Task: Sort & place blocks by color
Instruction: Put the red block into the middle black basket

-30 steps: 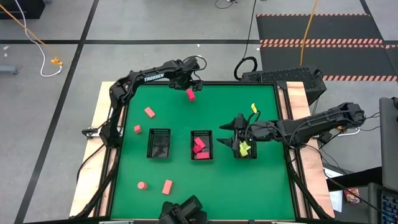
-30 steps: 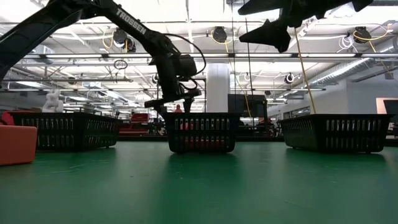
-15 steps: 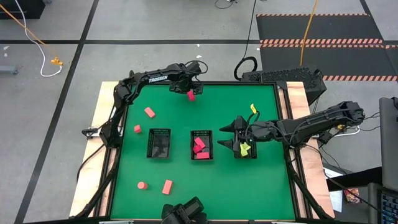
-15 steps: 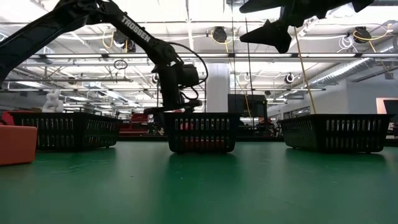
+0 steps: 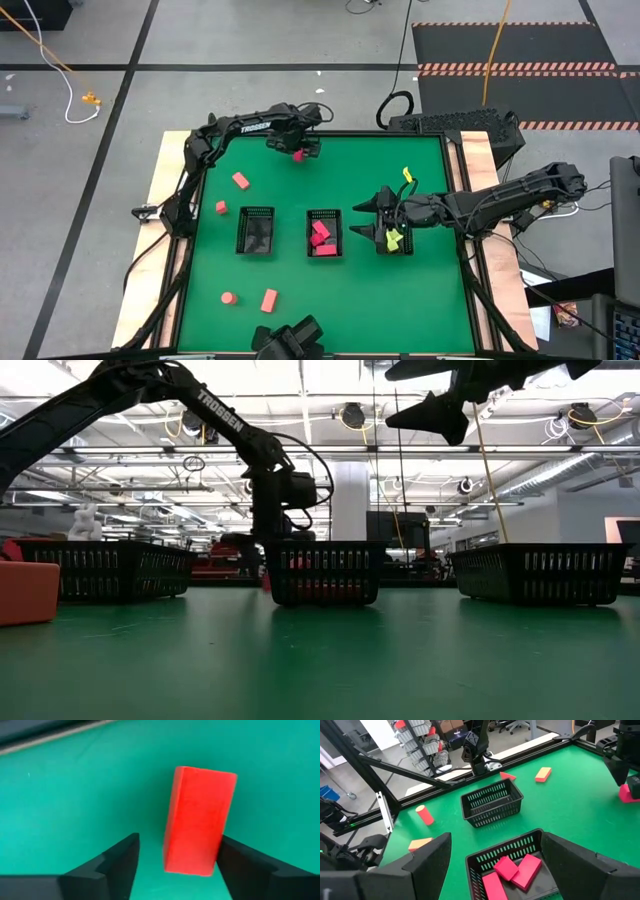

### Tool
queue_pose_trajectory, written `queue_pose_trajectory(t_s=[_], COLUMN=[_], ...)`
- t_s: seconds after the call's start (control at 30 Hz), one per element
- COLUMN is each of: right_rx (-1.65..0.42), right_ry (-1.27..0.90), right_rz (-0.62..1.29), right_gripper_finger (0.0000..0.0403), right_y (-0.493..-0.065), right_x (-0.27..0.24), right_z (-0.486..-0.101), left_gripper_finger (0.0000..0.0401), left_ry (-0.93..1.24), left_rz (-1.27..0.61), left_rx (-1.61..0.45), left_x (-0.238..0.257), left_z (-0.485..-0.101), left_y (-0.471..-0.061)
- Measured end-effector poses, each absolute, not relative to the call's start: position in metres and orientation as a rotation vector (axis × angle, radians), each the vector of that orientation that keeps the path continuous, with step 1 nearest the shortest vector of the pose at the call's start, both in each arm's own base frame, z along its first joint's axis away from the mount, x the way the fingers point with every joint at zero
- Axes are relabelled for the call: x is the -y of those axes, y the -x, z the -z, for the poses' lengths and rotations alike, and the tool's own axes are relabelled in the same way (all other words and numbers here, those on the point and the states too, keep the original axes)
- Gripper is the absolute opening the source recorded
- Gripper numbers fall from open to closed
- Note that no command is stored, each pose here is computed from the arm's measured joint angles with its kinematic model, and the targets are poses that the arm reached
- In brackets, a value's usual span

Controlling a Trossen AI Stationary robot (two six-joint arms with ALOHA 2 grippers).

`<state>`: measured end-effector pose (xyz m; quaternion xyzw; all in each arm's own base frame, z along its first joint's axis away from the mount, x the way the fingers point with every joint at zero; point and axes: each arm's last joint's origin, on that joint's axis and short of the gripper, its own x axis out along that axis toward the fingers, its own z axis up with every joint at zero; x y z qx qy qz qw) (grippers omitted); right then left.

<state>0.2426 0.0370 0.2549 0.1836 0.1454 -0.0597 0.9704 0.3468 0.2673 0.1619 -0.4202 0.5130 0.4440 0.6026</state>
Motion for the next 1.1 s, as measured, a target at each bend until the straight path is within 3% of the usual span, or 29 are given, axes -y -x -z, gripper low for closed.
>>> queue_pose_trajectory(t_s=[0.3, 0.53, 0.73, 0.93, 1.1], right_rx=[-0.294, -0.296, -0.297, -0.301, -0.290], right_ry=[-0.363, -0.353, -0.355, -0.387, -0.414], right_rz=[0.120, 0.118, 0.118, 0.046, -0.098], right_gripper_finger=[0.0299, 0.0299, 0.0299, 0.0299, 0.0299], right_y=[-0.243, -0.243, -0.243, -0.240, -0.234], right_x=[-0.037, -0.037, -0.037, -0.041, -0.058], right_z=[-0.255, -0.255, -0.255, -0.258, -0.264], left_gripper_finger=[0.0129, 0.0129, 0.0129, 0.0129, 0.0129], left_ry=[0.871, 0.838, 0.690, 0.434, 0.262], left_rz=[-0.939, -0.772, -0.627, -0.429, -0.318], left_rx=[-1.224, -1.296, -1.341, -1.295, -1.333], left_x=[-0.268, -0.258, -0.215, -0.121, -0.040], left_z=[-0.162, -0.170, -0.217, -0.266, -0.263], left_y=[-0.348, -0.347, -0.350, -0.372, -0.390])
